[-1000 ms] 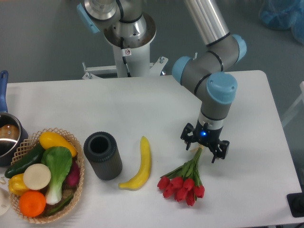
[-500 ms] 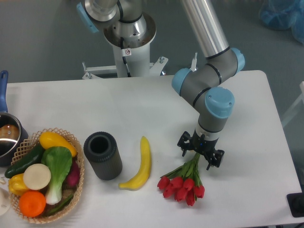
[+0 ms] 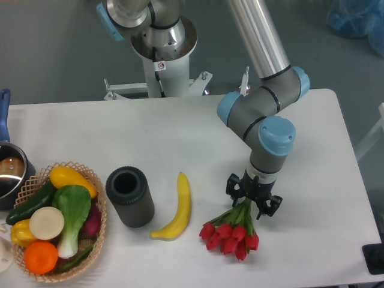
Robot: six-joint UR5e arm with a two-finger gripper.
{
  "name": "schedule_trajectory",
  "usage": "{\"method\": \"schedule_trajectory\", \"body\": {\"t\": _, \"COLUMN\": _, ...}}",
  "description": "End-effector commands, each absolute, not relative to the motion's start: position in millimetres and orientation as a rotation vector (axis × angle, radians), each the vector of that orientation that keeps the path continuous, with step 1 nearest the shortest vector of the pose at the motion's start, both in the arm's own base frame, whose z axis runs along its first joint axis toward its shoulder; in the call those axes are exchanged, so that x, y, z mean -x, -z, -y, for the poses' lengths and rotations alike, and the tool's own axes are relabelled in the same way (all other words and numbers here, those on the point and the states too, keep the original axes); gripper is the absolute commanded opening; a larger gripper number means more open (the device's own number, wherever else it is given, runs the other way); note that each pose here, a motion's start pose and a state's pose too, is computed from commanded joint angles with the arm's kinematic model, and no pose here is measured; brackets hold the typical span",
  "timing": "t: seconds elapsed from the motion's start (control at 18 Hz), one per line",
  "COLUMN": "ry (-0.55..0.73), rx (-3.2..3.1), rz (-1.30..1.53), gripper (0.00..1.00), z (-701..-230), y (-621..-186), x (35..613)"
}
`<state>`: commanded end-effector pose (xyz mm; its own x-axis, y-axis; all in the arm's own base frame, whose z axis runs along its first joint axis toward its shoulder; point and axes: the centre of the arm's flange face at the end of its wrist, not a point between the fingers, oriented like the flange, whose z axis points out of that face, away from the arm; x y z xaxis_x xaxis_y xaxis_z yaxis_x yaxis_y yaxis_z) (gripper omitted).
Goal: Pick up the flowers from the table
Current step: 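Close the gripper around the tulip stems, then lift the held red tulip bunch up off the table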
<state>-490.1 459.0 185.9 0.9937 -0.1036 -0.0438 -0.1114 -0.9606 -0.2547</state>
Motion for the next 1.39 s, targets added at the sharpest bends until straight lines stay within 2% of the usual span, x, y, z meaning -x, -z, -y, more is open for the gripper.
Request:
{"method": "schedule_trajectory", "body": {"t": 0.11, "ry": -0.042, "rx": 2.878, "rz": -0.158, "gripper": 0.37, "z": -458.9, "y": -185.7, "x": 490.0}}
{"method": "schedule_trajectory", "body": {"t": 0.22, "ry": -0.043, "rx": 2.879, "rz": -0.157, "gripper": 0.31, "z": -458.8, "y": -185.7, "x": 490.0}}
{"method": "schedule_trajectory", "body": {"t": 0.39, "ry": -0.04, "rx": 2.88, "rz": -0.142, "gripper": 0.11, "z": -459.3, "y": -186.0, "x": 488.9}}
{"method": "schedule_trajectory", "body": {"t": 0.61, "ry": -0.065, "rx": 2.869, "rz": -0.143, "gripper": 0.11, "z": -458.9, "y": -198.4, "x": 489.9}}
{"method": "schedule_trajectory", "body": {"t": 1.06, "ry": -0.244, "rx": 2.773, "rz": -0.125, "gripper": 0.15, "z": -473.0, "y": -292.8, "x": 490.2}}
{"method": "schedule_trajectory", "body": {"t": 1.39, "ry": -0.204, "rx": 2.597, "rz": -0.03, "gripper": 0.15, "z": -478.7, "y": -356.3, "x": 473.9}}
